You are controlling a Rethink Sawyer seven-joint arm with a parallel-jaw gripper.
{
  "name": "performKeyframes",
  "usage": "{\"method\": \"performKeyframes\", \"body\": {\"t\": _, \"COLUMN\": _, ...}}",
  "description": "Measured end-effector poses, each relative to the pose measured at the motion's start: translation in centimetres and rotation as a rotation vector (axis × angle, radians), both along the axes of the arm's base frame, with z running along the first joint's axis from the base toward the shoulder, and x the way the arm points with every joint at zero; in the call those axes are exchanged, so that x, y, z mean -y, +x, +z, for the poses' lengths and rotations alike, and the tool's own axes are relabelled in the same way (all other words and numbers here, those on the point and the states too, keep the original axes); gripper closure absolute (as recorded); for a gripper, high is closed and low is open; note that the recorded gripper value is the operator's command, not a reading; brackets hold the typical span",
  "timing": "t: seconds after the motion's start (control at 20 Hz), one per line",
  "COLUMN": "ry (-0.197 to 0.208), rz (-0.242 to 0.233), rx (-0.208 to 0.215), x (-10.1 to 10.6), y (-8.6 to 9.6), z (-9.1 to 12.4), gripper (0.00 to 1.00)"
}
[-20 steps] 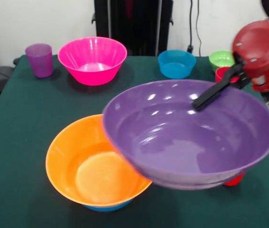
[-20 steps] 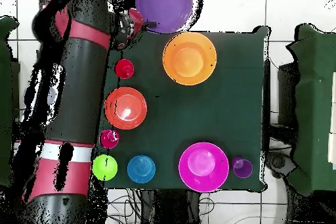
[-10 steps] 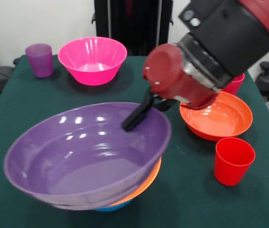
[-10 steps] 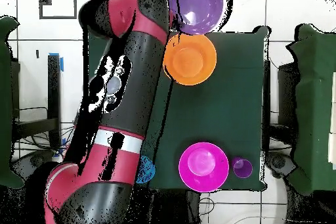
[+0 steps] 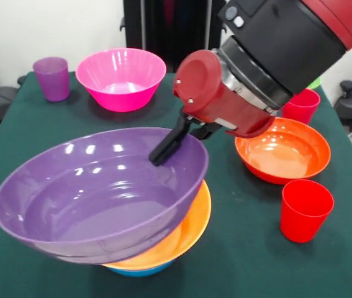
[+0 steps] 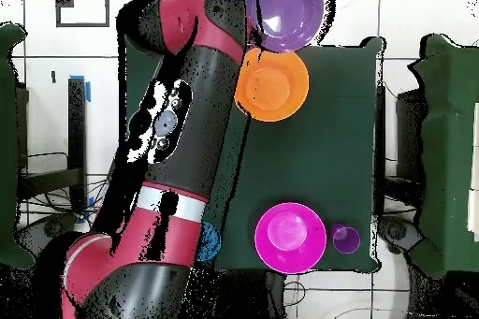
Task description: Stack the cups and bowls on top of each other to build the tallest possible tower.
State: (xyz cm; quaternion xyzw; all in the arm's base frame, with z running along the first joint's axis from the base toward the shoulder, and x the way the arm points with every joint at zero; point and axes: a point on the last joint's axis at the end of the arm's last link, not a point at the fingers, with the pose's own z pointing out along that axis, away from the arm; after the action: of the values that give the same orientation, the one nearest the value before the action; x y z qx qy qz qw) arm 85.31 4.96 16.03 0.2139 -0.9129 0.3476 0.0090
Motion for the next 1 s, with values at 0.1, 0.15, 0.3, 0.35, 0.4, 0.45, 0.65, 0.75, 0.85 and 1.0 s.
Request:
{"method": "performKeyframes", "body": {"t": 0.1, "ry": -0.007, "rz": 0.016, "rx": -0.003, "x": -1.1, "y": -0.2, "z": -0.1, "gripper": 1.0}}
{"method": "performKeyframes", "body": {"t": 0.15, "ry": -0.009, "rz": 0.021, "rx": -0.004, "x": -1.5, "y": -0.2, "z": -0.1, "gripper": 1.0}}
{"method": "performKeyframes", "body": {"t": 0.3, "ry": -0.017, "rz": 0.041, "rx": -0.009, "x": -3.0, "y": -0.5, "z": -0.2, "gripper": 1.0}}
{"method": "performKeyframes", "body": {"t": 0.35, "ry": -0.018, "rz": 0.045, "rx": -0.01, "x": -3.3, "y": -0.6, "z": -0.2, "gripper": 1.0}}
{"method": "performKeyframes", "body": {"t": 0.4, "ry": -0.019, "rz": 0.05, "rx": -0.011, "x": -3.7, "y": -0.7, "z": -0.3, "gripper": 1.0}}
{"method": "performKeyframes", "body": {"t": 0.45, "ry": -0.02, "rz": 0.055, "rx": -0.013, "x": -4.2, "y": -0.8, "z": -0.3, "gripper": 1.0}}
{"method": "performKeyframes", "body": {"t": 0.65, "ry": -0.026, "rz": 0.073, "rx": -0.018, "x": -5.6, "y": -1.2, "z": -0.5, "gripper": 1.0}}
{"method": "performKeyframes", "body": {"t": 0.75, "ry": -0.029, "rz": 0.077, "rx": -0.021, "x": -6.0, "y": -1.4, "z": -0.6, "gripper": 1.0}}
{"method": "performKeyframes", "body": {"t": 0.85, "ry": -0.037, "rz": 0.076, "rx": -0.028, "x": -6.0, "y": -1.8, "z": -0.6, "gripper": 1.0}}
{"method": "performKeyframes", "body": {"t": 1.0, "ry": -0.048, "rz": 0.068, "rx": -0.031, "x": -5.4, "y": -2.1, "z": -0.1, "gripper": 1.0}}
